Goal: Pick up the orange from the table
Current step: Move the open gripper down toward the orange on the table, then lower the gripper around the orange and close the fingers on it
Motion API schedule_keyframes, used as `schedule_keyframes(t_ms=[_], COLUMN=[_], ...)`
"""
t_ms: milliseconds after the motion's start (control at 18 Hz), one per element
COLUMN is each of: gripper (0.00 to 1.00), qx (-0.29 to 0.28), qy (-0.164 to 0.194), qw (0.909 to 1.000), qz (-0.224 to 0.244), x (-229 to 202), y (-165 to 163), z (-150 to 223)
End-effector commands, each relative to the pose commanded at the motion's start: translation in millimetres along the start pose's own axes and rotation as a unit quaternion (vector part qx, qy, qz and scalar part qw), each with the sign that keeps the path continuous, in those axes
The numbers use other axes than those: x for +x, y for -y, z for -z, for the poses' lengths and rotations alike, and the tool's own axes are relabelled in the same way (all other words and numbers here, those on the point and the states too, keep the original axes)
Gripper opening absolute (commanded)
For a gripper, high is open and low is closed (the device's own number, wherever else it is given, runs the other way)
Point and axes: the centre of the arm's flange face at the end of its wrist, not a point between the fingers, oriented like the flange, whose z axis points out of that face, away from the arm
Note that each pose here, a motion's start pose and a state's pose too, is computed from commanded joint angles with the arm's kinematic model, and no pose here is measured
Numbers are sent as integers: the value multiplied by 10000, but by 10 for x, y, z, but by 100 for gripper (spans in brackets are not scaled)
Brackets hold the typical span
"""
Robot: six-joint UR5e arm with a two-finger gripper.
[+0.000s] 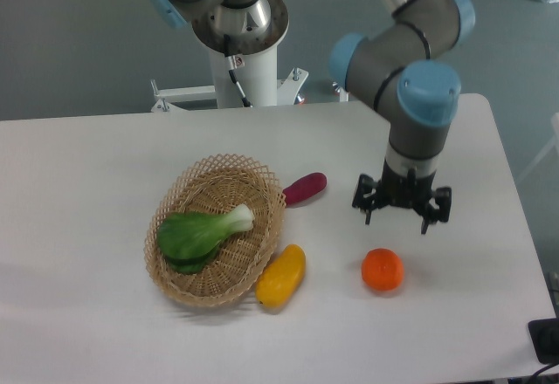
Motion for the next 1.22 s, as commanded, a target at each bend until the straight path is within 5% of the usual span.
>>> schedule_keyframes(t_ms=[722, 944, 1222], gripper=[100, 100, 100], qx=[-52, -422, -359], qy=[-93, 154, 184], qw=[9998, 9988, 9992], qz=[-164, -212, 85], x=[128, 112, 159], y=[224, 225, 289], z=[-402, -549, -650])
